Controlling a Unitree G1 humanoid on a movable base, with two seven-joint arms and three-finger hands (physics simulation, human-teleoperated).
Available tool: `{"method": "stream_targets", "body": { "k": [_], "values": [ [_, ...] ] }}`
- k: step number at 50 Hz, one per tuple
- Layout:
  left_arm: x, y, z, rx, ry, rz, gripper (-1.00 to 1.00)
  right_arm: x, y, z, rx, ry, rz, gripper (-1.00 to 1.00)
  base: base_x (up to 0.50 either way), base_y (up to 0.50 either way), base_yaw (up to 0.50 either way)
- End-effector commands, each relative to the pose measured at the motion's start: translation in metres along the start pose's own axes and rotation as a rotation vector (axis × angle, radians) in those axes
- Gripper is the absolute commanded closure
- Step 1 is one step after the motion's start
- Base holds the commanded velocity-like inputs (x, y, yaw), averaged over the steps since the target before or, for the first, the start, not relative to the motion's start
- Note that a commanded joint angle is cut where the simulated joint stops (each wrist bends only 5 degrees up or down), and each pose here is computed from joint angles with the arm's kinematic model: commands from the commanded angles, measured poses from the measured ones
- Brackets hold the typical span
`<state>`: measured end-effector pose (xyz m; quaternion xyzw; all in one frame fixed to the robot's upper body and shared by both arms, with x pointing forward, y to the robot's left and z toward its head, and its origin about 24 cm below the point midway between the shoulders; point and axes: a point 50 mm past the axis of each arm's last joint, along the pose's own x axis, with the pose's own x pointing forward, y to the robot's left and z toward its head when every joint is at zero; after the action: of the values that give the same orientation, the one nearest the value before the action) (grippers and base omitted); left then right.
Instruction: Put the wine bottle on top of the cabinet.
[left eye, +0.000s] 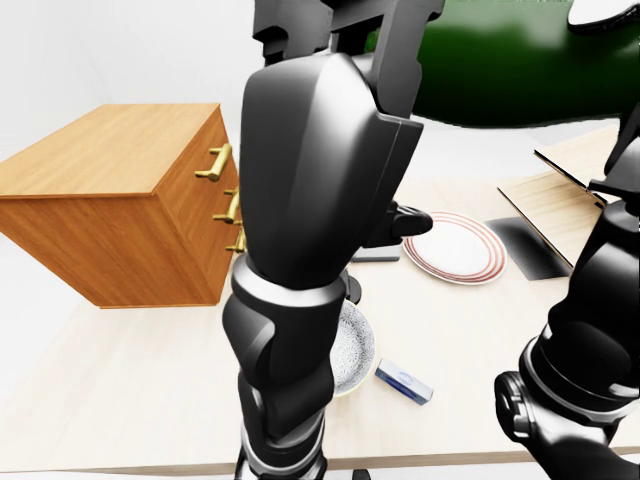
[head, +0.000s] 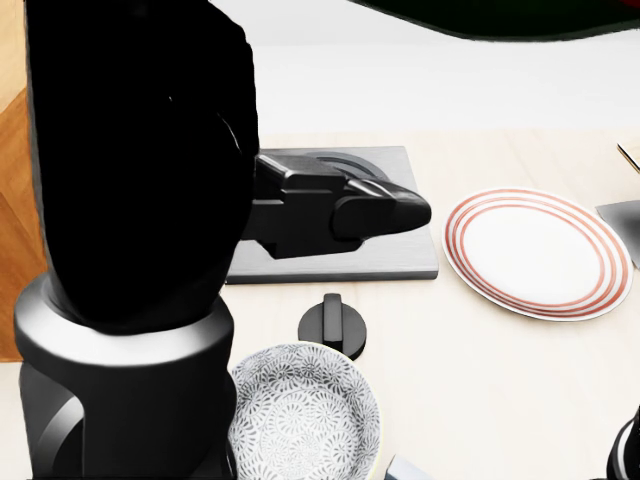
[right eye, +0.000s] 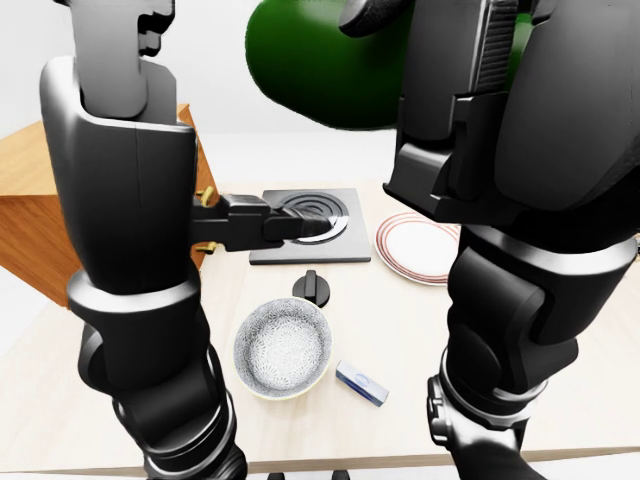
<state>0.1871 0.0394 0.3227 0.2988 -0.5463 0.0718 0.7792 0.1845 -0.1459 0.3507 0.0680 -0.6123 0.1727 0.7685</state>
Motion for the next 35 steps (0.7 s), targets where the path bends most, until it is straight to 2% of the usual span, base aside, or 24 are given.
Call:
{"method": "stream_targets", "body": {
  "k": [1, 8, 13, 18, 22, 33, 34, 35],
  "values": [
    [0.006, -0.017, -0.002, 0.086, 0.015, -0.044, -1.0, -0.002, 0.004, -0.001, 0.05, 0.004, -0.023, 1.0, 0.0, 0.0, 0.0],
    [0.006, -0.037, -0.018, 0.063, 0.074, -0.044, -1.0, -0.005, 0.009, 0.0, 0.028, -0.002, 0.011, 1.0, 0.0, 0.0, 0.0],
    [0.016, -0.04, -0.018, 0.049, 0.056, -0.045, -1.0, -0.008, 0.012, 0.001, 0.034, 0.002, 0.021, 1.0, 0.0, 0.0, 0.0],
    [0.02, -0.044, -0.02, 0.032, 0.055, -0.035, -1.0, -0.01, 0.012, 0.0, 0.059, 0.01, 0.005, 1.0, 0.0, 0.0, 0.0],
    [0.031, -0.044, -0.019, 0.007, 0.038, -0.001, -1.0, -0.011, 0.012, 0.001, 0.087, 0.013, -0.006, 1.0, 0.0, 0.0, 0.0],
    [0.038, -0.044, -0.012, -0.006, 0.005, 0.026, -1.0, -0.013, 0.006, 0.003, 0.188, 0.028, -0.096, 1.0, 0.0, 0.0, 0.0],
    [0.038, -0.043, -0.01, -0.005, -0.001, 0.034, -0.8, -0.013, 0.006, 0.003, 0.194, 0.029, -0.101, 1.0, 0.0, 0.0, 0.0],
    [0.038, -0.042, -0.009, -0.004, -0.006, 0.037, 0.08, -0.013, 0.005, 0.003, 0.202, 0.03, -0.11, 1.0, 0.0, 0.0, 0.0]
  ]
}}
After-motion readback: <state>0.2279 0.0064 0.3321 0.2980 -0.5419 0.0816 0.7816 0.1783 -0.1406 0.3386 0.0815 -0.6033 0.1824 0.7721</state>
